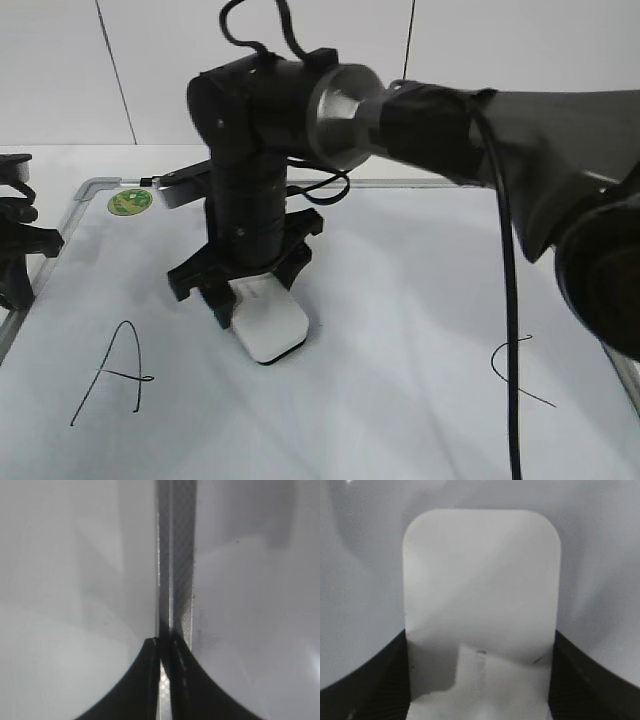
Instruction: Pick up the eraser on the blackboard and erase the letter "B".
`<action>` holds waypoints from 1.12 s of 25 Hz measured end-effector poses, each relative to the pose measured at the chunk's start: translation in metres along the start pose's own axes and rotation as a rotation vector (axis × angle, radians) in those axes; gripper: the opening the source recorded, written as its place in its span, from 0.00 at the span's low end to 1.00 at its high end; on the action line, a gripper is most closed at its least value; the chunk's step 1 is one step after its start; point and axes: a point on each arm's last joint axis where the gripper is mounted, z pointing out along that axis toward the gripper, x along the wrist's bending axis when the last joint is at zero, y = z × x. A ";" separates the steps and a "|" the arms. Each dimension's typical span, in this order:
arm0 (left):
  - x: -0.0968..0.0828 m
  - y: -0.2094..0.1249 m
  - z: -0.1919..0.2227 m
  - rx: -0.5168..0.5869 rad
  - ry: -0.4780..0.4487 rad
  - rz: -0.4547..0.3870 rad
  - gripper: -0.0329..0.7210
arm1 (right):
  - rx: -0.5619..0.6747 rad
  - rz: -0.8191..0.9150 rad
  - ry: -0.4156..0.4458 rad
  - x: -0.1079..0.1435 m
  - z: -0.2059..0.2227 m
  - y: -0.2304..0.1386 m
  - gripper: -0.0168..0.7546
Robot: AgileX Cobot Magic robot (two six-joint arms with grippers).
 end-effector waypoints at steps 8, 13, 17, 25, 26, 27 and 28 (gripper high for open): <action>0.003 0.000 0.000 -0.001 -0.002 -0.007 0.06 | 0.006 -0.100 0.033 0.051 0.000 -0.011 0.71; 0.003 0.000 0.000 -0.001 -0.002 -0.008 0.06 | 0.003 -0.105 0.019 0.049 0.000 -0.010 0.71; 0.003 0.000 0.000 -0.001 -0.003 -0.009 0.06 | 0.005 -0.042 0.040 0.030 0.000 -0.005 0.71; 0.003 0.000 0.000 -0.001 -0.004 -0.009 0.06 | -0.008 0.131 0.033 -0.044 -0.004 0.005 0.71; 0.003 0.000 0.000 -0.001 -0.004 -0.009 0.06 | -0.008 0.136 0.029 -0.047 -0.005 0.004 0.71; 0.003 0.000 0.000 -0.001 -0.004 -0.009 0.06 | -0.012 0.135 0.027 -0.047 -0.006 0.004 0.71; 0.003 0.000 0.000 -0.001 -0.004 -0.009 0.06 | -0.013 0.133 0.023 -0.047 -0.008 0.004 0.71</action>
